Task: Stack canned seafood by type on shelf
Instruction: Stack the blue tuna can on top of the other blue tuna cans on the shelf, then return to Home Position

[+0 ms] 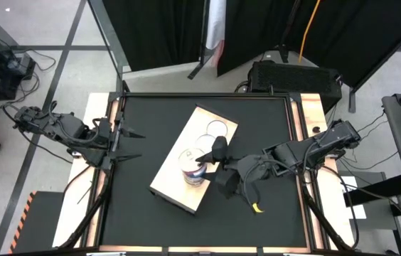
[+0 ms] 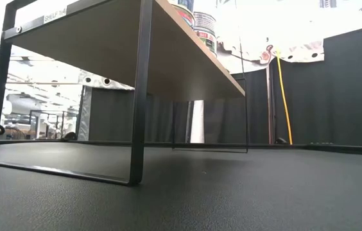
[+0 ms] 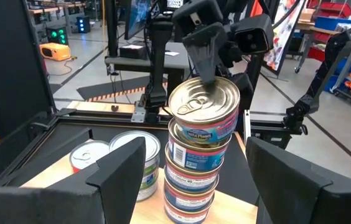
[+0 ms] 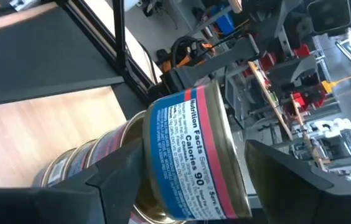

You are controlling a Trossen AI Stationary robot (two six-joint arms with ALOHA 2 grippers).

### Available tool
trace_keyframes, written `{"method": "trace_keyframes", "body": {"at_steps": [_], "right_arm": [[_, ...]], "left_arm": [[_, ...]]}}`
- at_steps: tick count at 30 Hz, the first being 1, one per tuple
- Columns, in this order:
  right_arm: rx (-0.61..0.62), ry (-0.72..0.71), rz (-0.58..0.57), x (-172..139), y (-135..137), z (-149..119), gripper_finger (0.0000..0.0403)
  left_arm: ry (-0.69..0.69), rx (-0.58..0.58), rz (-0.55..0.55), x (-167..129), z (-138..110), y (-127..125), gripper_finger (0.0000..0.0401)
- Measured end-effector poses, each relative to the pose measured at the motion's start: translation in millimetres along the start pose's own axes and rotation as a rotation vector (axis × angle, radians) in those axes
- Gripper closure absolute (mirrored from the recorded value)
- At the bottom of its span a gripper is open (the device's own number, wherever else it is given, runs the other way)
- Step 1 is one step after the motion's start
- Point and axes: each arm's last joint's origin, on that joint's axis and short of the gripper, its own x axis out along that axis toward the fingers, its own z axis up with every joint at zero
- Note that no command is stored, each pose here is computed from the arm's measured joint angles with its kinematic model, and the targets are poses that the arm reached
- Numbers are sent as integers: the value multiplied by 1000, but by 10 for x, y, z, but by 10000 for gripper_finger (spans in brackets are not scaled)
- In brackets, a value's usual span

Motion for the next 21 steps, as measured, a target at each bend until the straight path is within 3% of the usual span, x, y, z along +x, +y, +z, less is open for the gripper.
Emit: {"method": "trace_keyframes", "body": {"at_steps": [9, 13, 21], "right_arm": [[101, -67, 81, 13, -2, 2, 108], [103, -73, 75, 16, -11, 7, 87], [72, -98, 26, -127, -55, 67, 85]], "left_arm": [[2, 0, 0, 1, -1, 0, 122], [2, -1, 0, 1, -1, 0, 122], [11, 1, 1, 6, -11, -1, 122]]}}
